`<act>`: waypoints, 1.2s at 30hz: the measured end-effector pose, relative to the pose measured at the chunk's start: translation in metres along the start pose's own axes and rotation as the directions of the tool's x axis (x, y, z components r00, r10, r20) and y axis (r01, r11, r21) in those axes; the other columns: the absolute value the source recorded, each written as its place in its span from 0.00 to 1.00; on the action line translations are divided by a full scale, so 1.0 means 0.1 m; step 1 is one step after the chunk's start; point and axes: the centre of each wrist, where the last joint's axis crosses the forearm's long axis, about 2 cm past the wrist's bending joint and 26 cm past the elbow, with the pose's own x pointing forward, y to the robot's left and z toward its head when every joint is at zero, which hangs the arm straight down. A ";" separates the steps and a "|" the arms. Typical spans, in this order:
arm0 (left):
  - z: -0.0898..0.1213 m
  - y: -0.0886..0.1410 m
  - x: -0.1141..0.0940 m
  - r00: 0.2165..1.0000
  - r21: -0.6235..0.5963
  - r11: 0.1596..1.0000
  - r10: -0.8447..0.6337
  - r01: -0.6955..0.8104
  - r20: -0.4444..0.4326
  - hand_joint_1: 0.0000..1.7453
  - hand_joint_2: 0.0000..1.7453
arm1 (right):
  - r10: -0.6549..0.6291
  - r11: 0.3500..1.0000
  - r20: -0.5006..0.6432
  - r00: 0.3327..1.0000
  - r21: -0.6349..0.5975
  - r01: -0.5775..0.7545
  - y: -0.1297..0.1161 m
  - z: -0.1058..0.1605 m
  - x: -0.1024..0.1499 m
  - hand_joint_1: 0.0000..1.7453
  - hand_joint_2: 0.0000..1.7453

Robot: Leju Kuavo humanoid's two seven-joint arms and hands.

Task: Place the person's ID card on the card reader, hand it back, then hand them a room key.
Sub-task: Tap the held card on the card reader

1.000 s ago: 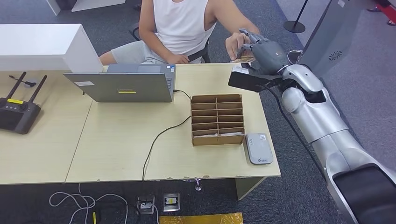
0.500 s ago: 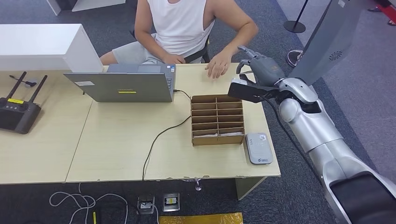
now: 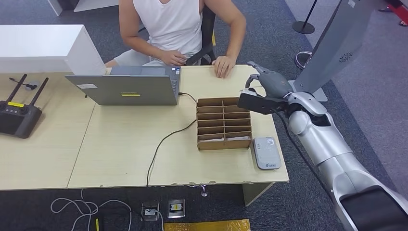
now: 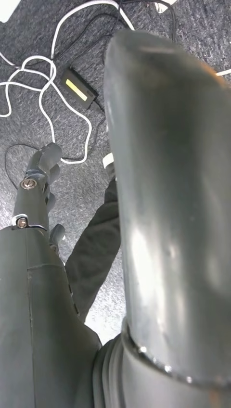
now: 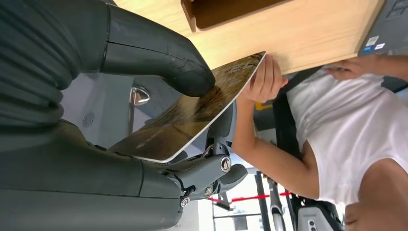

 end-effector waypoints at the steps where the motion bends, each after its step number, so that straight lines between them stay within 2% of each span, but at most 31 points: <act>1: 0.00 0.00 0.00 1.000 0.001 1.000 0.004 -0.004 -0.002 0.00 0.00 | -0.012 1.000 -0.008 1.000 0.009 0.012 -0.01 0.02 -0.02 1.00 1.00; 5: 0.02 -0.02 -0.03 1.000 0.001 1.000 0.024 -0.024 -0.015 0.00 0.00 | -0.070 0.997 -0.056 0.996 0.033 0.072 -0.08 0.14 -0.15 1.00 1.00; 8: 0.02 -0.03 -0.05 0.999 0.000 0.999 0.035 -0.035 -0.035 0.00 0.00 | -0.128 0.991 -0.136 0.982 0.028 0.133 -0.18 0.31 -0.33 1.00 1.00; 13: 0.03 -0.02 -0.12 0.997 0.006 0.999 0.047 -0.046 -0.067 0.00 0.00 | -0.181 0.981 -0.291 0.940 0.014 0.193 -0.36 0.78 -0.72 1.00 1.00; 17: 0.03 0.00 -0.15 0.996 0.016 0.999 0.050 -0.049 -0.074 0.00 0.00 | -0.159 0.979 -0.392 0.906 0.052 0.195 -0.36 1.19 -0.88 1.00 1.00; 24: 0.03 0.01 -0.15 0.996 0.023 0.999 0.049 -0.048 -0.074 0.00 0.00 | -0.107 0.975 -0.458 0.883 0.124 0.183 -0.28 1.56 -0.85 1.00 1.00; 36: 0.02 0.05 -0.16 0.997 0.024 1.000 0.021 -0.019 -0.074 0.00 0.00 | -0.048 0.955 -0.429 0.902 0.244 0.167 0.10 1.70 -0.57 1.00 1.00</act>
